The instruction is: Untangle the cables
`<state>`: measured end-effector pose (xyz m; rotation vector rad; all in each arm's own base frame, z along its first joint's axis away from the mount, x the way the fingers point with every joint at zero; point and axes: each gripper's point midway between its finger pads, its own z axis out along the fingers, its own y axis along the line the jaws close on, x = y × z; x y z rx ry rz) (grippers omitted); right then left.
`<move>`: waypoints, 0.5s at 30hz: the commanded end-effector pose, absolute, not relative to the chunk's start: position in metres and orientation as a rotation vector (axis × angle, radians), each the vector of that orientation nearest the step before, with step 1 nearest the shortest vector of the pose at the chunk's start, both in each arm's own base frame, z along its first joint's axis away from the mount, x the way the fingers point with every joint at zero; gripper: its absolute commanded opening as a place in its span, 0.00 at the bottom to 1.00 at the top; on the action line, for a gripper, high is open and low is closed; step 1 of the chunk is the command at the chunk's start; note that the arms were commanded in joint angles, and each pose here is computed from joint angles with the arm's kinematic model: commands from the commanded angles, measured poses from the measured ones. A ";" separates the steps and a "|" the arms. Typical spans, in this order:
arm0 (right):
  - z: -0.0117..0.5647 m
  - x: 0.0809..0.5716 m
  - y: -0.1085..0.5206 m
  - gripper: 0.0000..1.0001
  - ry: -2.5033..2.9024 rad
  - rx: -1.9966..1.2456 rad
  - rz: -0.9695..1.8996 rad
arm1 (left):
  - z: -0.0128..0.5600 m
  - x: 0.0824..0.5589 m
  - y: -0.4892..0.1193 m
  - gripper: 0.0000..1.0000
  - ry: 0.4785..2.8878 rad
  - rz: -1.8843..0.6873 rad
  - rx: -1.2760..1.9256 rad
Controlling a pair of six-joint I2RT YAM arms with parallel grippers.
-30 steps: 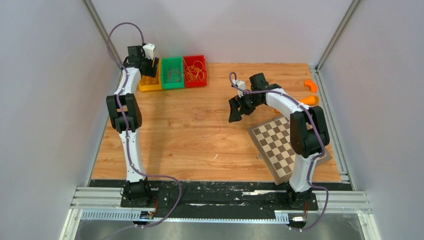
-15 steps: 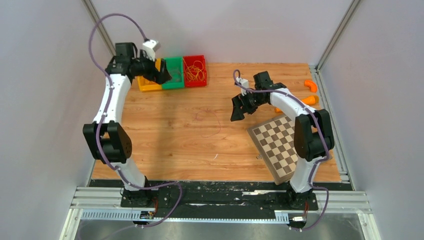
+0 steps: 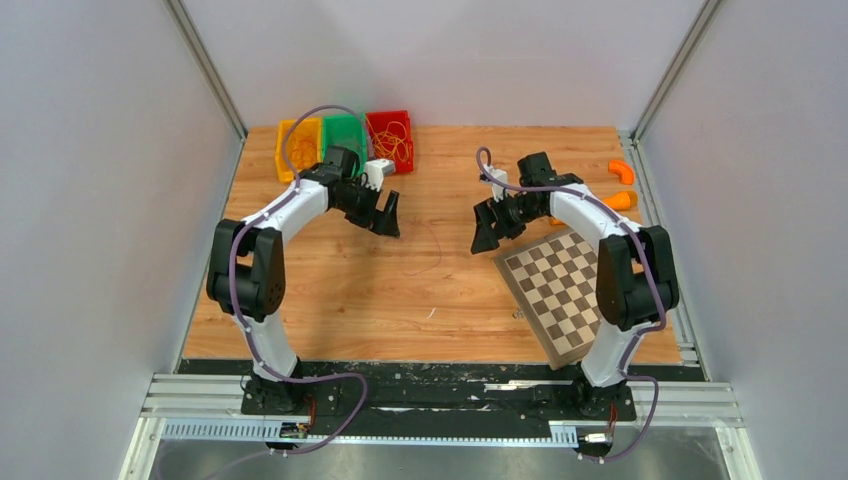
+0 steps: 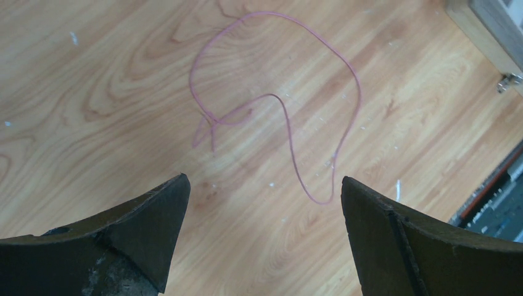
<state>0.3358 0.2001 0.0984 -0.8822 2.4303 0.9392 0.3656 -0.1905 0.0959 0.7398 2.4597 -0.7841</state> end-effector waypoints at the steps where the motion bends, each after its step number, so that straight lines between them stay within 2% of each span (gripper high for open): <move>1: 0.121 0.330 0.201 0.89 2.355 -0.911 0.942 | 0.088 0.393 -0.199 1.00 2.446 -0.696 0.681; 11: 0.119 0.324 0.198 0.89 2.362 -0.910 0.930 | 0.048 0.407 -0.209 1.00 2.508 -0.566 0.743; 15: 0.117 0.323 0.198 0.89 2.366 -0.913 0.932 | 0.037 0.417 -0.209 0.92 2.533 -0.504 0.738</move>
